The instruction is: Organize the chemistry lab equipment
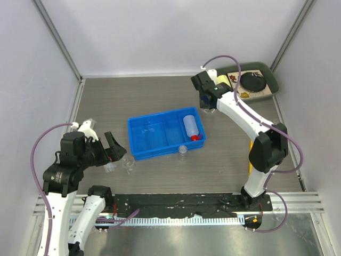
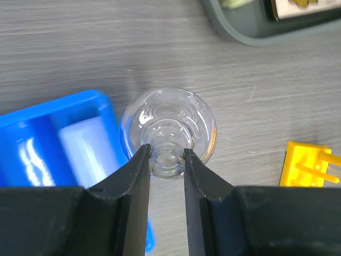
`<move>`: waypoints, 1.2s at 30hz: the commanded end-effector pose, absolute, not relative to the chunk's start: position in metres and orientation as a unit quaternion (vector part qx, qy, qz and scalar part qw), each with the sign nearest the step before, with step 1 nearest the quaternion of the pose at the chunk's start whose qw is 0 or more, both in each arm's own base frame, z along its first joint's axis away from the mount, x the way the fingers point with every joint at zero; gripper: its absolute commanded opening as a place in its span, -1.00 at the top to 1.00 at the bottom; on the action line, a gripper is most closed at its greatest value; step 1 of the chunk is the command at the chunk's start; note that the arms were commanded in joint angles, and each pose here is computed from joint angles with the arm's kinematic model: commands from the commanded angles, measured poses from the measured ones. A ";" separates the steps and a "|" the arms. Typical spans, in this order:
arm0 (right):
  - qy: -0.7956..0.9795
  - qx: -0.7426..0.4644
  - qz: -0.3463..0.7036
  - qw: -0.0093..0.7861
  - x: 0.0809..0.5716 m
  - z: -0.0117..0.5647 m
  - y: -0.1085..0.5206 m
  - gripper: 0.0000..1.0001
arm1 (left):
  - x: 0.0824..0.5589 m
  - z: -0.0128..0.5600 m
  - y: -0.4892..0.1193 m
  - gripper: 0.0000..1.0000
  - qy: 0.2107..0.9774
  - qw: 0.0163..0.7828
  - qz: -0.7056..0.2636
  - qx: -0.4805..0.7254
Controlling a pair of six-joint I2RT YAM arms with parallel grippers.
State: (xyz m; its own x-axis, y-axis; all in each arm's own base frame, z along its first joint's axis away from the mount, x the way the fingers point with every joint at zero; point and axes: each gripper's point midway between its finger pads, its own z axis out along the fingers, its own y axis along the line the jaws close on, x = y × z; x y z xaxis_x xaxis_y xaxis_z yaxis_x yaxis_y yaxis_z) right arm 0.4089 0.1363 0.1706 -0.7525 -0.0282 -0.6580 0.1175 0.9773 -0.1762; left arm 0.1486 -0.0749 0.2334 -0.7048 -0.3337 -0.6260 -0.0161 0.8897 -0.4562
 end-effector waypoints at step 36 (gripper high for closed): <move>0.921 -0.125 0.043 0.366 0.329 0.154 0.329 0.99 | 0.145 0.241 -0.074 -1.00 0.897 0.377 -0.212 -0.087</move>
State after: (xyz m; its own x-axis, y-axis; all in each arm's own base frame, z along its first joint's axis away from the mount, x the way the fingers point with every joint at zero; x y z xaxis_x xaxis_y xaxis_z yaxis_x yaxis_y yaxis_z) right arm 0.3224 0.3178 0.1477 -0.7248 -0.2429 -0.6447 -0.2697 0.9611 -0.0588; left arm 0.1438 -0.0742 0.2298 -0.7195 -0.3317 -0.6102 -0.0269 0.8912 -0.4527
